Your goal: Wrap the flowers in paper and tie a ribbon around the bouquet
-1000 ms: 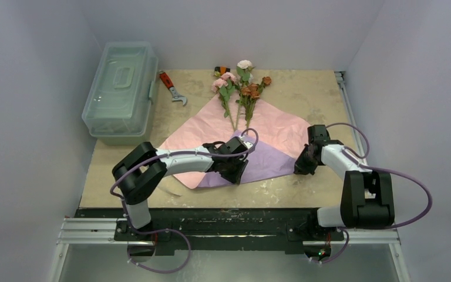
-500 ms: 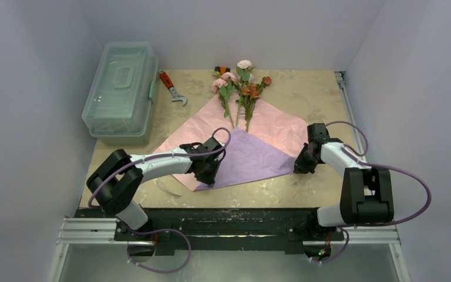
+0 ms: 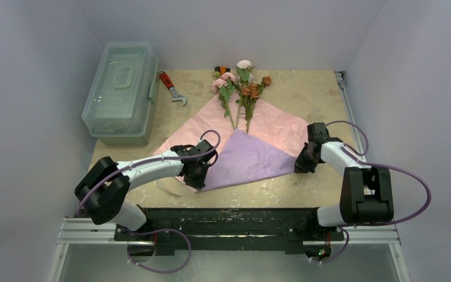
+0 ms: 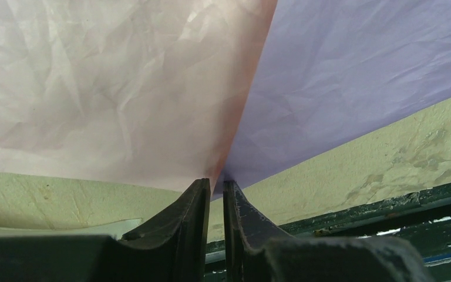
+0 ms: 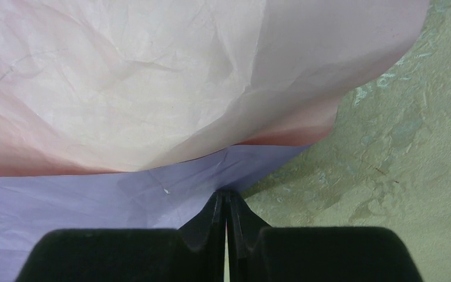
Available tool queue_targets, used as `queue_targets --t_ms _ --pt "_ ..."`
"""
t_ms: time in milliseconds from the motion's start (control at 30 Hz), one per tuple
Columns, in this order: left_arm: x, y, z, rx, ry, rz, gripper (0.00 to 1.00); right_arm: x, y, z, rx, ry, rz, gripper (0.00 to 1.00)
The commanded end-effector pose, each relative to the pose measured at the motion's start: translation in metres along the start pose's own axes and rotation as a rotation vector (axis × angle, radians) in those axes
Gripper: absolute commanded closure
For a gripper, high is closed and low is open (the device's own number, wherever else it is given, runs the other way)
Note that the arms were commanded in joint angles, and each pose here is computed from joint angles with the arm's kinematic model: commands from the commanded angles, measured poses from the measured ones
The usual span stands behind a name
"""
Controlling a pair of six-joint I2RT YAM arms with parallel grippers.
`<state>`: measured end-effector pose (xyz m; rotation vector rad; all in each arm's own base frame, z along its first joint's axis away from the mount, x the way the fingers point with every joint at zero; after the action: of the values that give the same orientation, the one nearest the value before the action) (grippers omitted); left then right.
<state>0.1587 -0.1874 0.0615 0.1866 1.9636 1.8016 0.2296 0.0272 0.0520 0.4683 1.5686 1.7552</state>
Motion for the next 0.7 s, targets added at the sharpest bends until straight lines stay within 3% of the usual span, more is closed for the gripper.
queue_targets --t_ms 0,100,233,500,667 --pt "-0.009 0.015 0.003 -0.023 0.022 -0.044 0.81 -0.014 0.007 0.002 0.017 -0.007 -0.061 0.86" --pt "-0.03 0.035 -0.001 -0.017 -0.011 -0.107 0.81 -0.02 0.021 0.01 -0.015 -0.001 -0.074 0.72" --pt "-0.07 0.073 -0.013 0.016 -0.077 -0.253 0.8 -0.03 0.043 0.017 -0.047 -0.008 -0.117 0.42" --pt "-0.127 0.096 -0.05 0.14 -0.205 -0.377 0.8 -0.036 0.065 -0.005 -0.041 -0.117 -0.253 0.38" --pt "-0.168 0.092 -0.107 0.189 -0.349 -0.458 0.79 -0.045 0.073 -0.022 -0.007 -0.216 -0.364 0.31"
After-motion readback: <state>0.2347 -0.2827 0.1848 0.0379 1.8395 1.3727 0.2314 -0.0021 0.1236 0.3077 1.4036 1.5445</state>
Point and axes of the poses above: each gripper's point midway between its finger pads, its own y axis back along the fingers, its own z axis along the line the jaws close on, x = y × z, the point moved 4 cm from there along y, back along the fingers, and after that the axes turned 10 degrees about -y, right-handed, at the moved point
